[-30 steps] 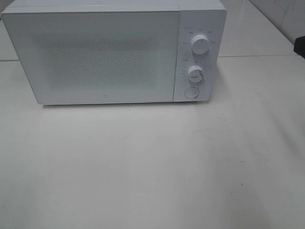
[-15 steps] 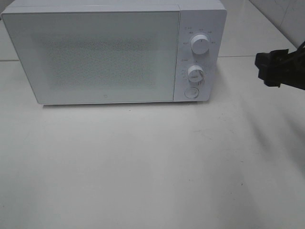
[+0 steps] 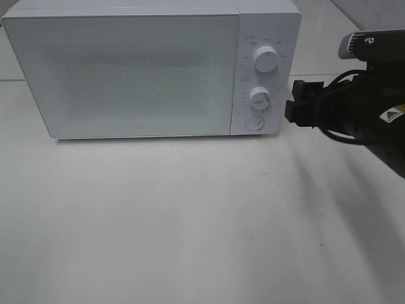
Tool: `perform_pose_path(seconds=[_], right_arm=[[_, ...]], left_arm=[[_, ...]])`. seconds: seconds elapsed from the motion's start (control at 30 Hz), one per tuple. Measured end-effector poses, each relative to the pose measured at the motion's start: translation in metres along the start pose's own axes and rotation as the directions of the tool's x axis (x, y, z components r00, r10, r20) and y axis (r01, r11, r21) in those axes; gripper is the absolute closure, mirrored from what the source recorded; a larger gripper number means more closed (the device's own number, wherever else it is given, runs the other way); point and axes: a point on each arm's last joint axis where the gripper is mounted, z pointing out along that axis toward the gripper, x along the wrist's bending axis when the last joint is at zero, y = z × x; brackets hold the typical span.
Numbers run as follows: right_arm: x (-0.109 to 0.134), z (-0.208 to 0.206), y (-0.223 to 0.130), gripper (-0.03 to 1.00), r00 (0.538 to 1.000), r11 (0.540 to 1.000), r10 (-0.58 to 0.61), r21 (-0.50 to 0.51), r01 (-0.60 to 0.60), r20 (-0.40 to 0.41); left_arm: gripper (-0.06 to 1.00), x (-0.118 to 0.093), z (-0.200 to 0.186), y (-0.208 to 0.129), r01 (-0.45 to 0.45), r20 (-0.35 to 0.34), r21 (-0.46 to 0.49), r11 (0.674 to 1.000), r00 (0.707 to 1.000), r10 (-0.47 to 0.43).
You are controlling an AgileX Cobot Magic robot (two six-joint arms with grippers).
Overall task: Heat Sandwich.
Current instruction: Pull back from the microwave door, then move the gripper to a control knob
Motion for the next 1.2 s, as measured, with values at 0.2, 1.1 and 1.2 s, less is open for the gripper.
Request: perform_pose_path(seconds=[0.2,1.1,1.2], right_arm=[[0.019,0.001,-0.016,0.2,1.0,1.0,-0.024,0.014,0.024,-0.013],[0.077,0.057,-0.035,0.2,0.999,0.999,-0.044,-0.019,0.044,0.02],[0.081,0.062,-0.036,0.2,0.999,0.999,-0.042,-0.023,0.042,0.021]], left_arm=[[-0.03,0.0,0.0,0.0,0.0,0.0,0.0,1.0,1.0,0.0],[-0.03,0.0,0.0,0.0,0.0,0.0,0.0,1.0,1.0,0.0],[-0.03,0.0,0.0,0.0,0.0,0.0,0.0,1.0,1.0,0.0]])
